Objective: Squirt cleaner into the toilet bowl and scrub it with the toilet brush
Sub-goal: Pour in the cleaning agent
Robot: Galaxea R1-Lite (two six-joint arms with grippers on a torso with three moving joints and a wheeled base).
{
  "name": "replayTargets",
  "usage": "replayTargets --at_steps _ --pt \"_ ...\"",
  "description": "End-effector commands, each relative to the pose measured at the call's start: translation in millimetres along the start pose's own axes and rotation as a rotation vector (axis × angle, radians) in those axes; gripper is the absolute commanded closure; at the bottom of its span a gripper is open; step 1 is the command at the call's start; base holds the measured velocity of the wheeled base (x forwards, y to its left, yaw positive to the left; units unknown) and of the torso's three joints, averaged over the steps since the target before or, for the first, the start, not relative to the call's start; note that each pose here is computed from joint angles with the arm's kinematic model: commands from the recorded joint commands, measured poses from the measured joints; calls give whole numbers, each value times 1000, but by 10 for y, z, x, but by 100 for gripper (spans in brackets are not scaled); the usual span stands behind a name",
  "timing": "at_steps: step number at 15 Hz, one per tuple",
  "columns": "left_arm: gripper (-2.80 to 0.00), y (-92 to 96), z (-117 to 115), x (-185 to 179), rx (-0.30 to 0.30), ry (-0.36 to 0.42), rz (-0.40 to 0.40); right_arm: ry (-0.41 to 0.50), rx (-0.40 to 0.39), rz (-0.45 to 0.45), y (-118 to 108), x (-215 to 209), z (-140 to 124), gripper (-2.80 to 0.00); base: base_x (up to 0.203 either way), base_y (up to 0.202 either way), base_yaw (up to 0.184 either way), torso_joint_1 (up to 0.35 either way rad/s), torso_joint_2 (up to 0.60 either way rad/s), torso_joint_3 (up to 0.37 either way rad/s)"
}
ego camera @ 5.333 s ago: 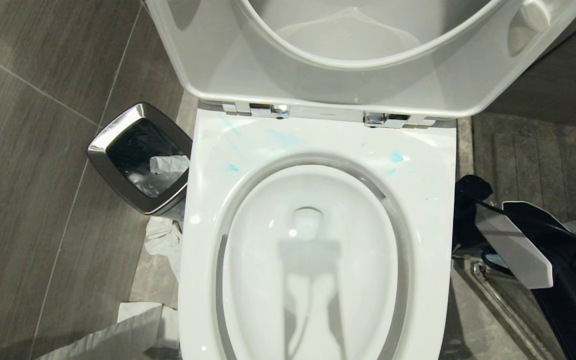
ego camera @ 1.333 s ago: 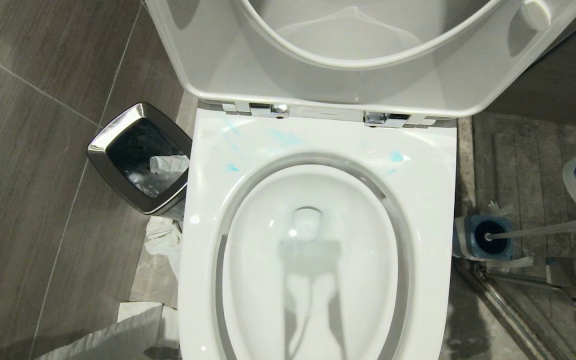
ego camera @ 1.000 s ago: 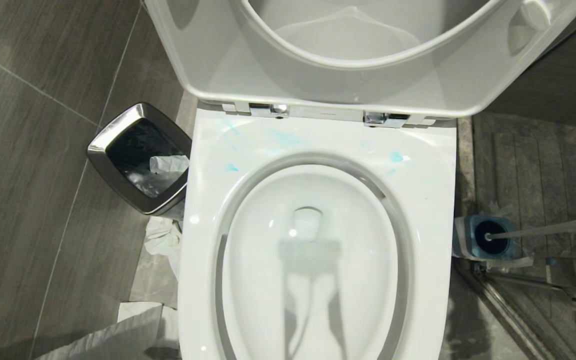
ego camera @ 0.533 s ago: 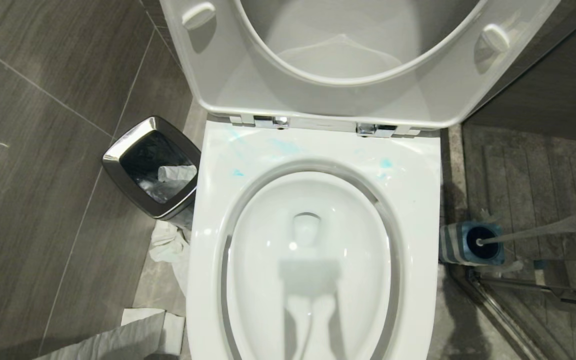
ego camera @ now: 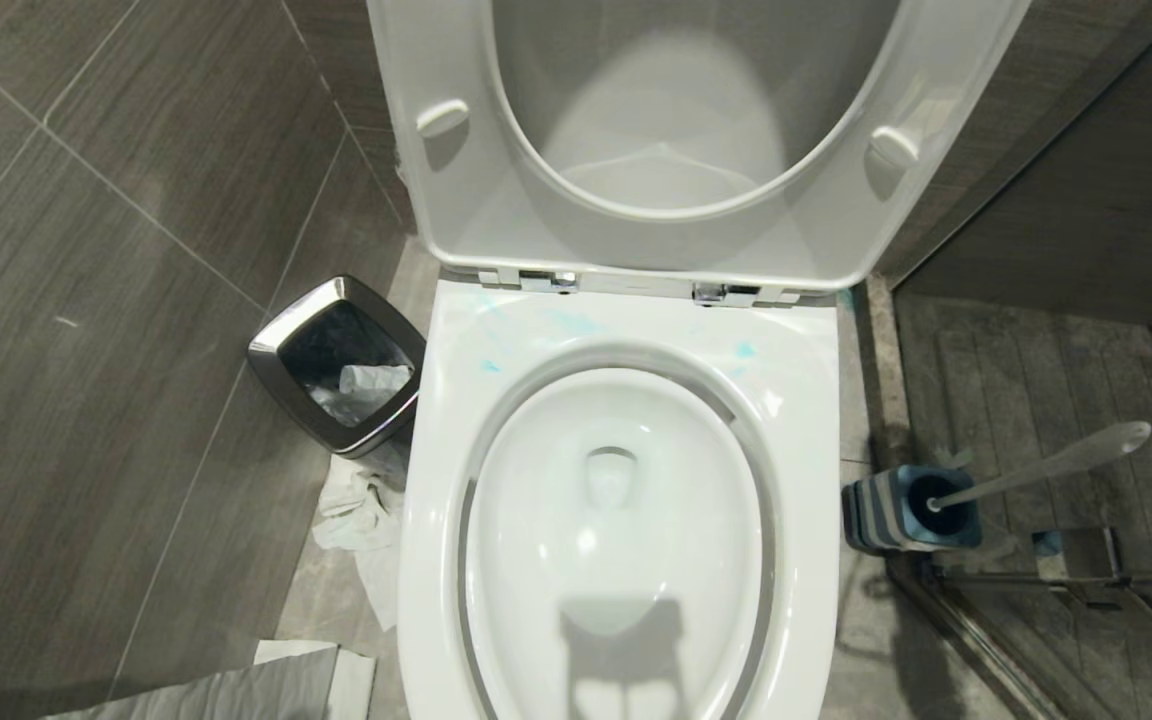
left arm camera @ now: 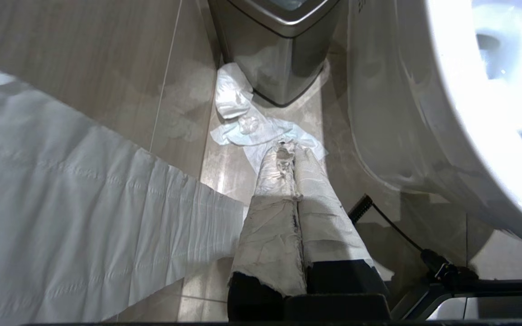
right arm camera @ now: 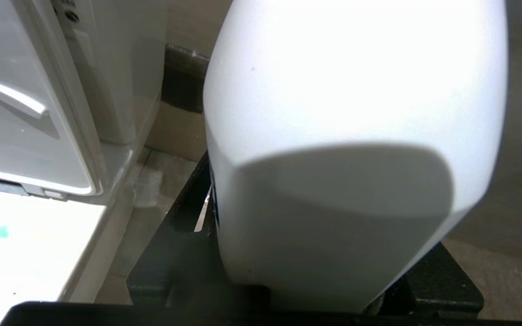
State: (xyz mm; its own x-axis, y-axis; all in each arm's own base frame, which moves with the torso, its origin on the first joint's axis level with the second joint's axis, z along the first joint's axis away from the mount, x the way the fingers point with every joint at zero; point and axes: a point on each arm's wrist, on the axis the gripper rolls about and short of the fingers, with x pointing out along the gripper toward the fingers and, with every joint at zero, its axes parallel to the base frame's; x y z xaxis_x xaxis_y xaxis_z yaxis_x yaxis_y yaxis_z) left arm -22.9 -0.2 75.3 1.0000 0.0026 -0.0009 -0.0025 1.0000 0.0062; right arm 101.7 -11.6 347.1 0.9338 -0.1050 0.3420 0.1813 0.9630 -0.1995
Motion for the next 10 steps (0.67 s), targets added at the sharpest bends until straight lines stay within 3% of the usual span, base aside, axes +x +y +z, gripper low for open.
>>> replayTargets --at_steps 1,10 --pt "0 0 -4 2 0 2 1 5 11 1 4 12 -19 0 0 0 0 2 0 208" --pt "0 0 -4 2 0 2 1 57 14 19 42 87 -161 0 0 0 0 2 1 199"
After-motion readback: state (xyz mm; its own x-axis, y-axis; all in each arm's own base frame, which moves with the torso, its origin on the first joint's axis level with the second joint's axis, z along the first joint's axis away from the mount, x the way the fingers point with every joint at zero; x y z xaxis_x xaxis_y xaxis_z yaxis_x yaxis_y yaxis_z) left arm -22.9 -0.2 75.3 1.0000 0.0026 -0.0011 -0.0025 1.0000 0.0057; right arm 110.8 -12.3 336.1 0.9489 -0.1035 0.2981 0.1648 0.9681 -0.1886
